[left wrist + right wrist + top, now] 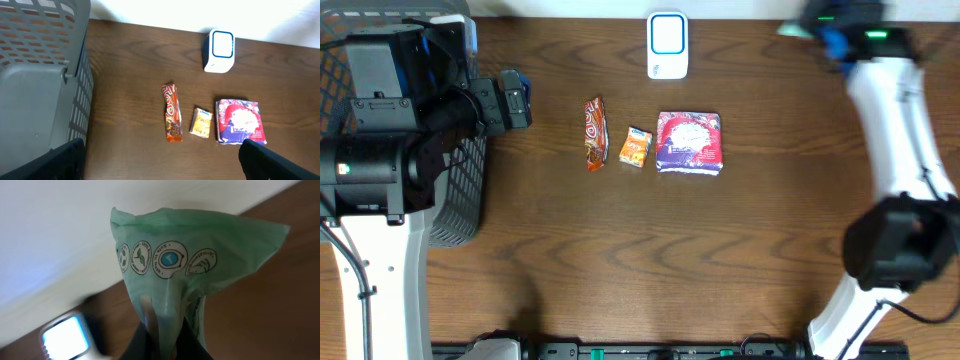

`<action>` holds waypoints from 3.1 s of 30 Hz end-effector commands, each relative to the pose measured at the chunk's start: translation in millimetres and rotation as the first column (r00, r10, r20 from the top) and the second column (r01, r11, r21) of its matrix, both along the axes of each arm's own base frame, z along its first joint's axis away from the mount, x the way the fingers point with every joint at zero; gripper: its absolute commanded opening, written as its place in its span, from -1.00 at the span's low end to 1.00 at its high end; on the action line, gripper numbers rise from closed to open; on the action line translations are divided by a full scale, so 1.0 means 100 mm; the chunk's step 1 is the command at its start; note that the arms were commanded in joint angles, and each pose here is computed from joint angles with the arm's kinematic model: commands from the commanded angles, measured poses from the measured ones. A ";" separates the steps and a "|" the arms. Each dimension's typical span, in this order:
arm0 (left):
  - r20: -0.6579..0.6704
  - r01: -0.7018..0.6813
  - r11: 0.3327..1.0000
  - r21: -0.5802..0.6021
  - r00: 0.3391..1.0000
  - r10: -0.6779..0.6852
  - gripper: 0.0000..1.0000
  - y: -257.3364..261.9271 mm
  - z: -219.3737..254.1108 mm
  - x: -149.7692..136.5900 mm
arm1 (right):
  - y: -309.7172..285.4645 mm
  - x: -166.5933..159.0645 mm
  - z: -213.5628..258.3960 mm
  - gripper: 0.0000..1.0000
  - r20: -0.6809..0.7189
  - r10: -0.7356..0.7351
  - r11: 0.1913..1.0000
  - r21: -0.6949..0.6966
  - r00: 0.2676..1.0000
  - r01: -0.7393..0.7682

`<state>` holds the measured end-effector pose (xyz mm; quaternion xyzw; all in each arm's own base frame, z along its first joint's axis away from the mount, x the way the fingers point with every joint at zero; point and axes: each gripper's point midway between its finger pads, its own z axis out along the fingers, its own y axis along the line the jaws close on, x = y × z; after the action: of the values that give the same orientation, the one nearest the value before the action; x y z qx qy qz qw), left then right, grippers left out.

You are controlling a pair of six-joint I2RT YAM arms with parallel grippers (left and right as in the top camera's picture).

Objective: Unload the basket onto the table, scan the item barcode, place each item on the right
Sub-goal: 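Carry the mint-green packet right and drop it at the table's right edge, then return the right gripper and grasp the purple-red floral pack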

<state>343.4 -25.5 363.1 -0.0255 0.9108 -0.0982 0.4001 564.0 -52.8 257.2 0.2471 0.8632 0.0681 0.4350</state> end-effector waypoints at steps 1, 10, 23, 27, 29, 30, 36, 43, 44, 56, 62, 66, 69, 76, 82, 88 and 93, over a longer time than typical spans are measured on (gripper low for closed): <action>0.005 0.000 1.000 -0.001 1.000 0.000 0.96 0.01 0.02 0.00 | -0.49 -0.12 -0.28 -0.98 -0.114 0.008 0.991 -0.134 0.993 -0.023; 0.005 0.000 1.000 -0.001 1.000 0.000 0.96 0.01 0.02 0.00 | -1.64 -0.50 -1.03 -0.98 -0.311 -0.134 0.984 -0.154 0.941 0.089; 0.005 0.000 1.000 -0.001 1.000 0.000 0.95 0.01 0.02 0.00 | -2.22 -0.78 -0.98 0.15 -0.293 -0.241 0.969 -0.120 0.925 0.214; 0.005 0.000 1.000 -0.001 1.000 0.000 0.96 0.01 0.02 0.00 | -1.81 -0.66 -0.63 0.15 -0.195 -0.078 0.997 0.015 0.978 0.082; 0.005 0.000 1.000 -0.001 1.000 0.000 0.96 0.01 0.02 0.00 | -1.52 -0.61 -0.48 0.12 -0.139 0.033 0.995 0.103 0.990 -0.018; 0.005 0.000 1.000 -0.001 1.000 0.000 0.96 0.01 0.02 0.00 | -1.35 -0.60 -0.41 0.12 -0.114 0.092 0.985 0.153 0.989 -0.074; 0.005 0.000 1.000 -0.001 1.000 0.000 0.96 0.01 0.02 0.00 | -0.25 -0.78 -0.43 0.97 -0.112 0.387 0.833 0.468 0.915 -0.294; 0.005 0.000 1.000 -0.001 1.000 0.000 0.96 0.01 0.02 0.00 | 0.65 -1.17 -1.05 0.99 -0.357 0.546 0.804 0.479 0.758 -0.353; 0.005 0.000 1.000 -0.001 1.000 0.000 0.96 0.01 0.02 0.00 | 0.75 -1.21 -1.17 0.99 -0.388 0.552 0.808 0.465 0.738 -0.360; 0.005 0.000 1.000 -0.001 1.000 0.000 0.96 0.01 0.02 0.00 | 1.65 -1.46 -1.97 0.84 -0.323 0.718 0.679 0.518 0.616 -0.519; 0.005 0.000 1.000 -0.001 1.000 0.000 0.96 0.01 0.02 0.00 | 1.84 -1.54 -2.24 0.83 -0.255 0.734 0.645 0.554 0.630 -0.527; 0.005 0.000 1.000 -0.001 1.000 0.000 0.96 0.01 0.02 0.00 | 2.00 -1.62 -2.31 0.74 -0.179 0.769 0.585 0.583 0.613 -0.564; 0.005 0.000 1.000 -0.001 1.000 0.000 0.96 0.01 0.02 0.00 | 2.05 -1.65 -2.37 0.40 -0.184 0.766 0.590 0.582 0.616 -0.560; 0.005 0.000 1.000 -0.001 1.000 0.000 0.96 0.01 0.02 0.00 | 2.01 -1.56 -2.35 -0.98 -0.216 0.710 0.639 0.599 0.670 -0.484; 0.005 0.000 1.000 -0.001 1.000 0.000 0.96 0.01 0.02 0.00 | 1.89 -1.35 -2.01 -0.98 -0.256 0.666 0.705 0.522 0.700 -0.480; 0.005 0.000 1.000 -0.001 1.000 0.000 0.96 0.01 0.02 0.00 | 1.13 -1.25 -1.46 -0.98 -0.493 0.319 0.935 0.024 0.809 -0.354; 0.005 0.000 1.000 -0.001 1.000 0.000 0.96 0.01 0.02 0.00 | 0.56 -1.37 -0.91 -0.98 -0.465 -0.079 0.848 -0.497 0.882 -0.186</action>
<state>343.5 -25.5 363.1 -0.0256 0.9108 -0.0980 0.4001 424.2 58.3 120.1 0.0774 0.9792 0.0002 0.1874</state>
